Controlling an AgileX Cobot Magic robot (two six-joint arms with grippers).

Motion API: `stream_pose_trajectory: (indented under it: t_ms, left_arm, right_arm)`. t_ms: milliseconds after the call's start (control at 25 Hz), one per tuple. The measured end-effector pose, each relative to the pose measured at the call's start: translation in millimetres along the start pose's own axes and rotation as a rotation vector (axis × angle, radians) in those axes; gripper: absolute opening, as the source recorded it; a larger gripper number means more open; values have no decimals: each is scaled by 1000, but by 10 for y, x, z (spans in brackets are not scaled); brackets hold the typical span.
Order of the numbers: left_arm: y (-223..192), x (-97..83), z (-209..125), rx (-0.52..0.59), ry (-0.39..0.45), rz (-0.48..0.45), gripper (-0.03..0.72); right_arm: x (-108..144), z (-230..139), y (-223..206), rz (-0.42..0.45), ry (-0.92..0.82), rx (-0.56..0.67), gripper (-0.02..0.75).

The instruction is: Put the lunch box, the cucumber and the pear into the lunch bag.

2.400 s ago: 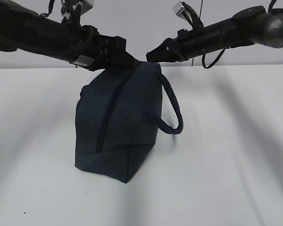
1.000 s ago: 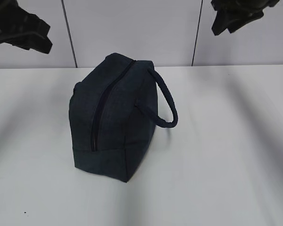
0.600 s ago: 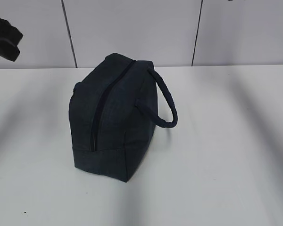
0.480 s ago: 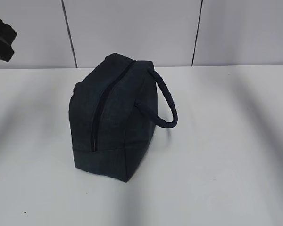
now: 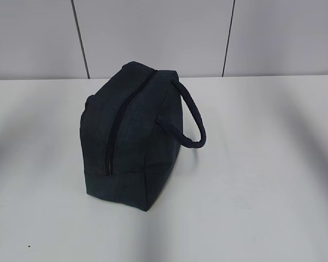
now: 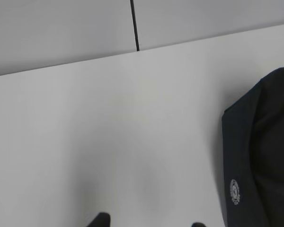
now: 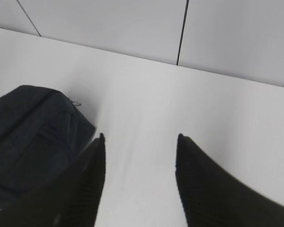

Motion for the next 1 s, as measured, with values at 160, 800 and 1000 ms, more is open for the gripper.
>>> stream_pose_trajectory:
  t_ms: [160,800,1000]
  left_arm:
    - [276,28,-24,-57,14,-2,323]
    - [1104,11,-900,-211,62,-94,323]
    - [1271,-15,-1318,-267,76,-135,323]
  right_arm:
    - [70,-263,135,1,-18,35,531]
    - [302,-1407,1020,-102,-4,12,565]
    - [426,-1832,1226,-115,2,-29,565]
Point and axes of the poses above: a point on each arm's last joint axis where the gripper is mounted, y pointing back along that axis away from the gripper, x along the wrist's bending axis when the last joint is at zero, z = x × y, the point moved 8 cm from there along -y, pointing out along that axis toward the gripper, and after that the axes turned 6 degrees about y, right-handed, at the moved point
